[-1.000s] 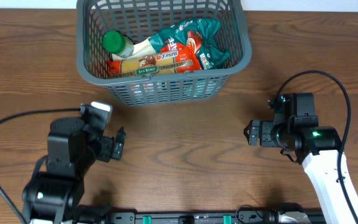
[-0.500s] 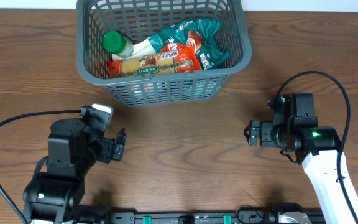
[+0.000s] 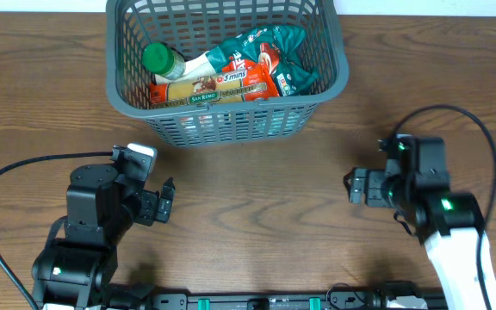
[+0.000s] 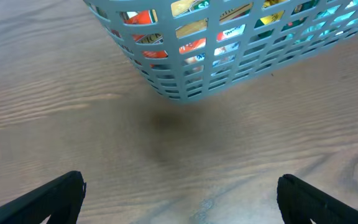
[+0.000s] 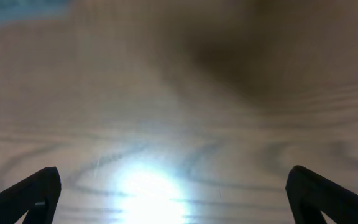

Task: Pack container

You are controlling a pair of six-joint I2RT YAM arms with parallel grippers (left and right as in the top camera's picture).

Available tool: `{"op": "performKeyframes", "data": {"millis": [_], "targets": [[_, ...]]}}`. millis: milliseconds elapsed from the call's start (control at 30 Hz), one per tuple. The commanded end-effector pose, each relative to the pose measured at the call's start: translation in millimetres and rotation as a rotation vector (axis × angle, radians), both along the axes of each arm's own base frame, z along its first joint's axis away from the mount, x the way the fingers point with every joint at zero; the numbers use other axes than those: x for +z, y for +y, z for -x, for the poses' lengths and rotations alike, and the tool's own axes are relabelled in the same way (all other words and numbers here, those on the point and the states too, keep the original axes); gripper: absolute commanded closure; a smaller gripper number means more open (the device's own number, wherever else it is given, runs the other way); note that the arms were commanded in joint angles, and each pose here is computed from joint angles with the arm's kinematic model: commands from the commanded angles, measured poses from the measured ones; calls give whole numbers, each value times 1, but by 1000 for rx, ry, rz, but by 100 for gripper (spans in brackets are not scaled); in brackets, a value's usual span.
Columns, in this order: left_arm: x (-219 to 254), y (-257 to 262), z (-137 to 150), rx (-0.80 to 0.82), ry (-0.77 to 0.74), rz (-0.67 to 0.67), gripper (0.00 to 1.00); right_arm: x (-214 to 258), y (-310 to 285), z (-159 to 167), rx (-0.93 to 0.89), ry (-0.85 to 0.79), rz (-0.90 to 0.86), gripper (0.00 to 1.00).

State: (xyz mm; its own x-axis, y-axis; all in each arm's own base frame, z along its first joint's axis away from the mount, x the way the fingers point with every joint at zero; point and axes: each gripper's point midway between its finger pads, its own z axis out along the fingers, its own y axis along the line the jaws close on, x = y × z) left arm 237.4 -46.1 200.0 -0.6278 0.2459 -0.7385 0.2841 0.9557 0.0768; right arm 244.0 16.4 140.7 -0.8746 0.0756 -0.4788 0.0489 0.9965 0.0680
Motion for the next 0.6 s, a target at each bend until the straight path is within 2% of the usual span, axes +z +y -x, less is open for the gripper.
{"op": "performKeyframes", "data": {"millis": [0, 133, 333, 433, 567], "targets": [[-1, -1, 0, -7, -1, 0, 2, 23, -7, 9, -22, -131, 30, 1], [-1, -1, 0, -7, -1, 0, 1, 31, -9, 34, -2, -267, 43, 1], [-1, -1, 0, -7, -1, 0, 2, 2, -11, 62, -9, -404, 26, 1], [-1, -1, 0, -7, -1, 0, 1, -8, -9, 60, -2, -495, 10, 1], [-1, -1, 0, -7, -1, 0, 2, 3, -1, 36, 19, -686, -23, 1]]}}
